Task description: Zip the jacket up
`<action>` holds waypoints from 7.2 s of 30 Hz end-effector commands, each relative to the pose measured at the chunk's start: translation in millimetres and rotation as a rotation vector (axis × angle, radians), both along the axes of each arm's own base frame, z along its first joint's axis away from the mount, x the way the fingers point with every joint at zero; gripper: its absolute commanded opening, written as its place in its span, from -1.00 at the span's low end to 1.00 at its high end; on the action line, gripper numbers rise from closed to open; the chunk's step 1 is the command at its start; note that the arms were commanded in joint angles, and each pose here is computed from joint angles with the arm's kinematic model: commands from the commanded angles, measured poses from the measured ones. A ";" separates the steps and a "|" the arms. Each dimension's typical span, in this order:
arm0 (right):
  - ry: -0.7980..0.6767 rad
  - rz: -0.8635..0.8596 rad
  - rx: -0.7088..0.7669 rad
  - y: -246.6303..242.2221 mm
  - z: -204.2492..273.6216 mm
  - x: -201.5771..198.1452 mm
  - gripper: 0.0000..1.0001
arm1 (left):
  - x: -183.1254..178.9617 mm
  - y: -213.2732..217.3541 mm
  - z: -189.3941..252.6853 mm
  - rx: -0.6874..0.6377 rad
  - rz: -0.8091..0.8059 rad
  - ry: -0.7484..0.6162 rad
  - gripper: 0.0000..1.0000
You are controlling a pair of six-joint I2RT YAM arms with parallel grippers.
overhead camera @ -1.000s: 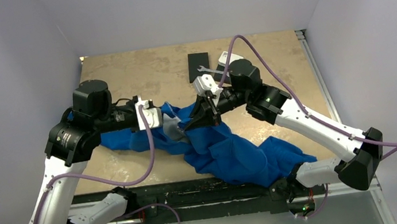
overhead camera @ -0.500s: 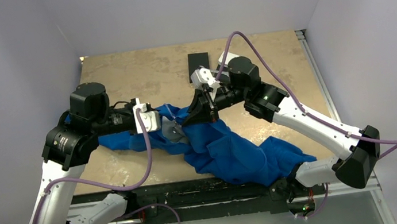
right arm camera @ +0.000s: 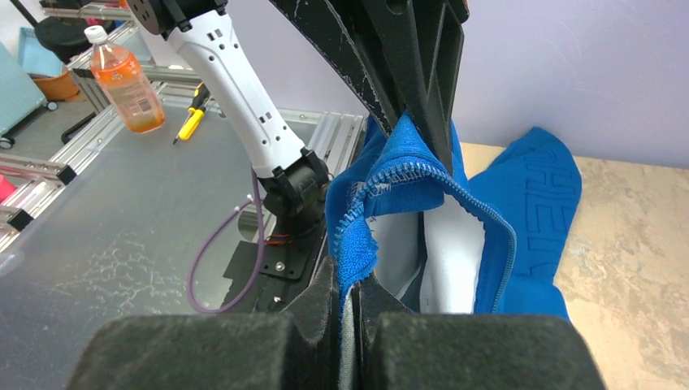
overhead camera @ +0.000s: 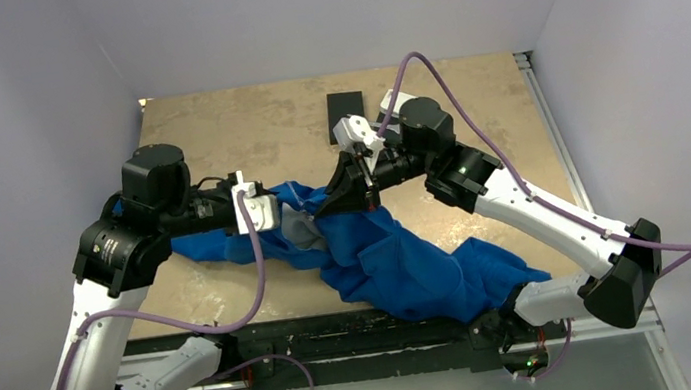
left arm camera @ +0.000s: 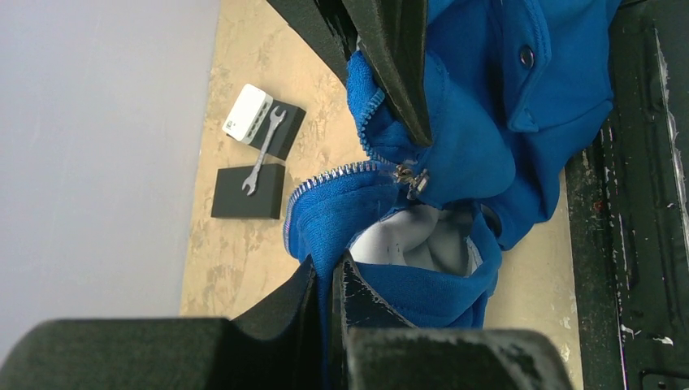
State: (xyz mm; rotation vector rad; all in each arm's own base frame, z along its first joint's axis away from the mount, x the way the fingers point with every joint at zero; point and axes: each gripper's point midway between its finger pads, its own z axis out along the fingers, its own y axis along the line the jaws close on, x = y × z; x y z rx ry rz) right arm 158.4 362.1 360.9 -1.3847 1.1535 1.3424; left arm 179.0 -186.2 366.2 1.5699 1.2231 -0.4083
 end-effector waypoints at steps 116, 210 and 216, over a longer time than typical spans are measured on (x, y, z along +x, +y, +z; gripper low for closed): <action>0.001 0.137 0.104 -1.9 44.1 -21.5 -1.00 | -16.8 -1.1 22.6 0.008 -0.126 -0.165 -1.00; 0.019 0.208 0.070 -1.8 47.5 -29.2 -1.00 | -27.3 0.5 13.9 0.036 -0.186 -0.192 -1.00; 0.027 0.224 0.060 -1.6 48.3 -30.2 -1.00 | -30.9 4.0 5.1 0.077 -0.212 -0.205 -1.00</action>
